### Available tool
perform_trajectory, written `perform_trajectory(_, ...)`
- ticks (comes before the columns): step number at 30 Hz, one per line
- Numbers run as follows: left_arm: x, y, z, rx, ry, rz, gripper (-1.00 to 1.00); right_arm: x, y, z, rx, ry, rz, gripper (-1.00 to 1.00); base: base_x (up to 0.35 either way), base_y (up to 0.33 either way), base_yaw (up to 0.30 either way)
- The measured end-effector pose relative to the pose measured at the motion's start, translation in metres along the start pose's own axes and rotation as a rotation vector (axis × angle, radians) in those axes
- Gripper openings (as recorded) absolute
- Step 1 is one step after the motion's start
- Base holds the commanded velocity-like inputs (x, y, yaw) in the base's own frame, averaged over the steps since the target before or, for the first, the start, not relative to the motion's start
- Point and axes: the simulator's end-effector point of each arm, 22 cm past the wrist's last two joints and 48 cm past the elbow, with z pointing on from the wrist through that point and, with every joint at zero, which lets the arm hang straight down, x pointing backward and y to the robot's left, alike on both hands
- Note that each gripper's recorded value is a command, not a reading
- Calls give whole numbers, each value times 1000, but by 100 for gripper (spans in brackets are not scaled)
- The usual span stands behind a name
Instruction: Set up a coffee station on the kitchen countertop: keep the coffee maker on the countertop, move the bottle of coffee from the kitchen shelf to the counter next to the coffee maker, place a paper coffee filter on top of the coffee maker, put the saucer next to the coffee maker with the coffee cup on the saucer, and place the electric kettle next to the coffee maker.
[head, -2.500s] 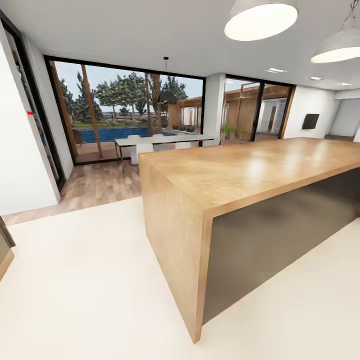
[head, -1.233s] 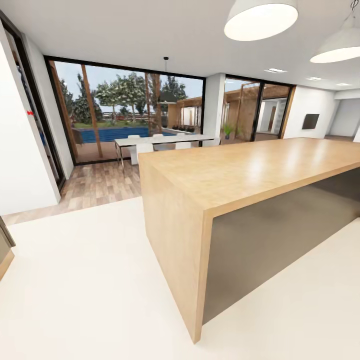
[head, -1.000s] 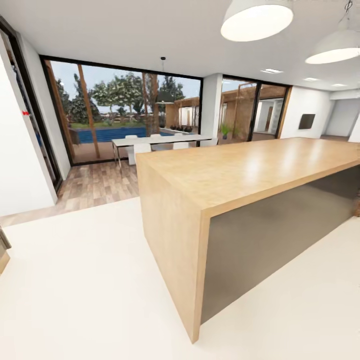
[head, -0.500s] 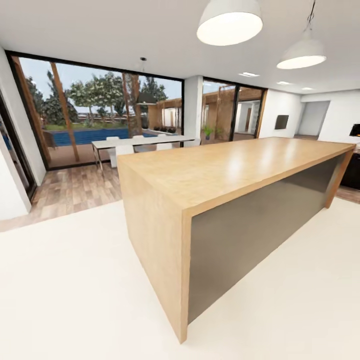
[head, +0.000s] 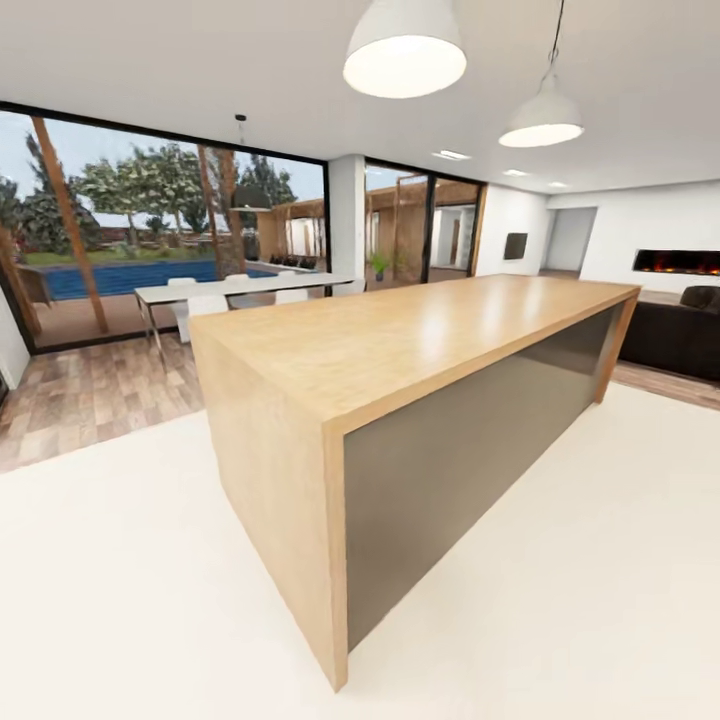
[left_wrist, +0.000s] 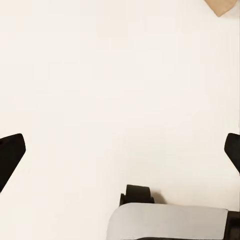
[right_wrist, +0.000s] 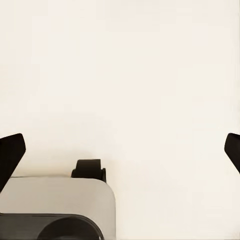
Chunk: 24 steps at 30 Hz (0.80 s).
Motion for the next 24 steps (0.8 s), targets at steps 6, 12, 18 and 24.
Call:
perform_trajectory(6, -2, 0, 0, 0, -8, 0, 100, -1, -1, 0, 2, -2, 1, 100, 0, 0, -247)
perform_trajectory(12, -4, 0, 0, 1, -12, 0, 100, -2, -1, 0, 2, -6, 2, 100, 0, 0, -247)
perform_trajectory(18, -5, 0, 0, 1, -16, 0, 100, -4, -2, 0, 4, -10, 2, 100, 0, 0, -247)
perform_trajectory(24, -6, 0, 0, 1, -19, -1, 100, -6, -3, 0, 6, -14, 3, 100, 0, 0, -247)
